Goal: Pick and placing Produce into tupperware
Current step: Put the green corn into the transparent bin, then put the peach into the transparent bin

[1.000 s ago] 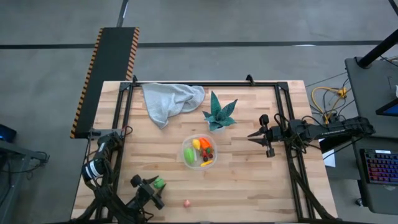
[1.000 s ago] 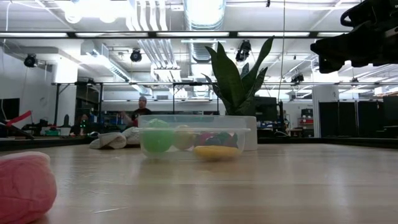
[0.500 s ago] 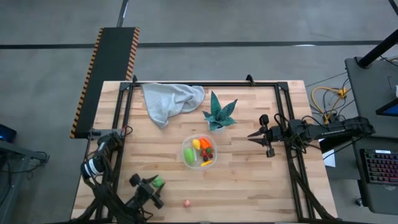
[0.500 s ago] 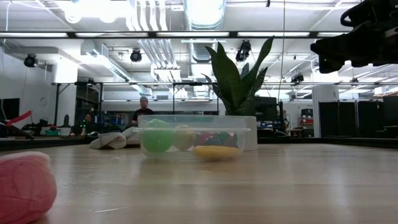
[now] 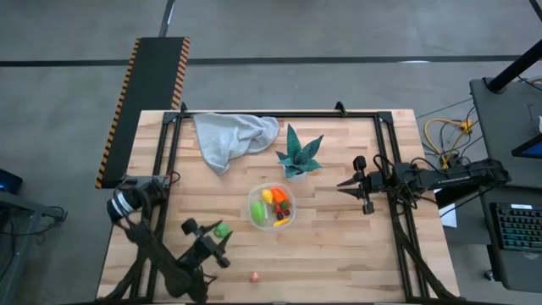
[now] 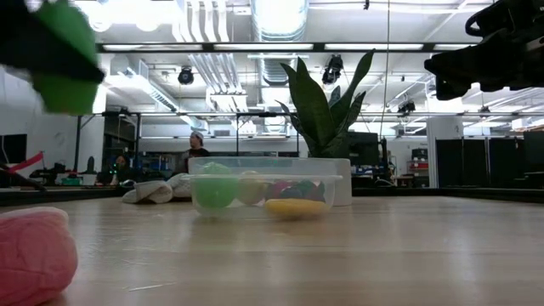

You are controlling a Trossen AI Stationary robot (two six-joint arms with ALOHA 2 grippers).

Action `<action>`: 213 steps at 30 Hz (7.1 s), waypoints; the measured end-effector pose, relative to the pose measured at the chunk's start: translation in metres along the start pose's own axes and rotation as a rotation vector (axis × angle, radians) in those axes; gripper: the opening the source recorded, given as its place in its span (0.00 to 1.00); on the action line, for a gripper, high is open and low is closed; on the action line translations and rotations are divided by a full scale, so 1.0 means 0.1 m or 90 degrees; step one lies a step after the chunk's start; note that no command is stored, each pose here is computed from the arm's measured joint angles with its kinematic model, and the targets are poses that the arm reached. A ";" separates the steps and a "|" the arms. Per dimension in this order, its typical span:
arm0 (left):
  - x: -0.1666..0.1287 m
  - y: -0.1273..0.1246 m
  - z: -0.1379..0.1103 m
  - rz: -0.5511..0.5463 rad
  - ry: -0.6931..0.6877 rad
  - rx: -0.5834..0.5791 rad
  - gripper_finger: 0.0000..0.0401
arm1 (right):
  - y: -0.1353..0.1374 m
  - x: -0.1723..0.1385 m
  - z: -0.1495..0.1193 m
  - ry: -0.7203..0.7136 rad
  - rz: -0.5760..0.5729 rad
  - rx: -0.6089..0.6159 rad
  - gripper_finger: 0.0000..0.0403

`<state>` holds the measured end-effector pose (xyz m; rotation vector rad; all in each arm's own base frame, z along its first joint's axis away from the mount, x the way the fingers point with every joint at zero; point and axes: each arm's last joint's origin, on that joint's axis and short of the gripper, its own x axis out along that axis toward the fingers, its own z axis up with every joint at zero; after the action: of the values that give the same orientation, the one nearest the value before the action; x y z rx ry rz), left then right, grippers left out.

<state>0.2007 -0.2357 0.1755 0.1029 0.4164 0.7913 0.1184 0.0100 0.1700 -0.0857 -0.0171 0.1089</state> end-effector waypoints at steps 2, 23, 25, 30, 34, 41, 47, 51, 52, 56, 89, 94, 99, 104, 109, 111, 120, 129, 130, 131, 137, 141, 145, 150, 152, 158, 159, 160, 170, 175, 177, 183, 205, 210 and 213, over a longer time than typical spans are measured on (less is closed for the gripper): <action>0.08 0.08 0.12 0.005 -0.018 0.017 0.46 | 0.00 0.00 0.00 0.000 0.000 0.000 0.13; 0.92 0.30 1.08 -0.041 -0.025 0.154 0.46 | 0.00 0.00 0.00 0.000 0.000 -0.003 0.13; 1.02 0.26 1.13 -0.080 -0.027 0.169 0.46 | 0.00 0.00 0.00 -0.001 0.000 -0.002 0.13; 1.30 0.25 1.14 -0.170 -0.002 0.185 0.46 | 0.00 0.00 0.00 -0.001 0.000 -0.010 0.13; 1.46 0.29 1.11 -0.184 0.031 0.195 0.46 | 0.00 0.00 0.00 0.000 0.000 -0.002 0.13; 1.70 0.38 0.93 -0.271 0.101 0.179 0.46 | 0.00 0.00 0.00 0.003 0.000 0.005 0.13; 1.75 0.37 0.92 -0.353 0.104 0.144 0.46 | 0.00 0.00 -0.03 0.021 0.002 0.008 0.13; 1.75 0.34 0.92 -0.391 0.070 0.098 0.46 | 0.00 0.00 -0.04 0.024 0.002 0.023 0.13; 1.75 0.34 0.90 -0.399 0.071 0.093 0.46 | 0.00 0.00 -0.04 0.024 0.002 0.023 0.13; 1.79 0.31 0.81 -0.401 0.098 0.077 0.46 | 0.00 0.00 -0.04 0.025 0.002 0.023 0.13; 1.83 0.16 0.86 -0.467 0.079 0.044 0.86 | 0.00 0.00 -0.05 0.033 0.002 0.028 0.13; 1.69 0.30 1.08 -0.483 0.036 0.011 0.86 | 0.00 0.00 -0.05 0.034 0.003 0.035 0.13; 1.56 0.36 1.15 -0.556 0.059 -0.015 0.86 | 0.01 0.00 -0.06 0.041 0.005 0.035 0.13; 1.45 0.39 1.17 -0.580 0.076 -0.021 0.86 | 0.01 0.00 -0.07 0.048 0.004 0.035 0.13; 1.33 0.37 1.17 -0.600 0.072 -0.013 0.86 | 0.01 0.00 -0.07 0.048 0.002 0.044 0.13; 1.25 0.35 1.16 -0.609 0.083 -0.002 0.86 | 0.01 0.00 -0.07 0.048 0.002 0.044 0.13; 0.79 0.12 1.19 -0.679 0.090 0.045 0.79 | 0.01 0.00 -0.07 0.048 0.002 0.045 0.13; 0.64 -0.12 0.98 -0.679 0.215 -0.067 0.71 | 0.01 0.00 -0.07 0.048 0.002 0.052 0.13; 0.62 -0.14 0.95 -0.683 0.237 -0.085 0.71 | 0.01 0.00 -0.07 0.048 0.002 0.052 0.13; 0.61 -0.17 0.91 -0.682 0.258 -0.100 0.71 | 0.01 0.00 -0.07 0.048 0.002 0.052 0.13; 0.57 -0.30 0.68 -0.636 0.395 -0.177 0.70 | 0.01 0.00 -0.07 0.048 0.003 0.035 0.13; 0.55 -0.43 0.66 -0.592 0.387 -0.216 0.70 | 0.01 0.00 -0.07 0.048 0.003 0.022 0.13; 0.53 -0.58 0.63 -0.555 0.431 -0.215 0.70 | 0.01 0.00 -0.07 0.048 0.003 0.017 0.13; 0.48 -0.79 0.63 -0.464 0.501 -0.175 0.70 | 0.01 0.00 -0.07 0.048 0.003 0.016 0.13; 0.46 -0.86 0.64 -0.423 0.519 -0.146 0.70 | 0.01 0.00 -0.07 0.047 0.003 0.016 0.13; 0.46 -1.02 0.70 -0.339 0.526 -0.140 0.70 | 0.01 0.00 -0.07 0.047 0.005 0.024 0.13; 0.47 -1.06 0.69 -0.338 0.526 -0.141 0.70 | 0.01 0.00 -0.07 0.047 0.005 0.025 0.13; 0.47 -1.08 0.68 -0.337 0.529 -0.140 0.70 | 0.01 0.00 -0.07 0.047 0.006 0.025 0.13; 0.52 -1.19 0.50 -0.310 0.586 -0.154 0.70 | 0.01 0.00 -0.07 0.046 0.017 0.025 0.13; 0.53 -1.19 0.48 -0.310 0.587 -0.156 0.70 | 0.01 0.00 -0.07 0.046 0.017 0.035 0.13; 0.53 -1.19 0.45 -0.310 0.603 -0.152 0.70 | 0.01 0.00 -0.07 0.047 0.017 0.039 0.13; 0.56 -1.21 0.41 -0.305 0.601 -0.150 0.70 | 0.01 0.00 -0.07 0.047 0.017 0.041 0.13; 0.64 -1.20 0.36 -0.301 0.604 -0.155 0.56 | 0.01 0.00 -0.07 0.047 0.019 0.045 0.13; 0.65 -1.18 0.34 -0.306 0.599 -0.128 0.36 | 0.01 0.00 -0.07 0.047 0.019 0.045 0.13; 0.66 -1.17 0.31 -0.307 0.596 -0.114 0.22 | 0.01 0.00 -0.07 0.048 0.019 0.045 0.13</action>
<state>0.3328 -0.2689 0.1538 -0.5434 1.1973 0.3496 0.1181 0.0107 0.1627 -0.0186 0.0627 0.1361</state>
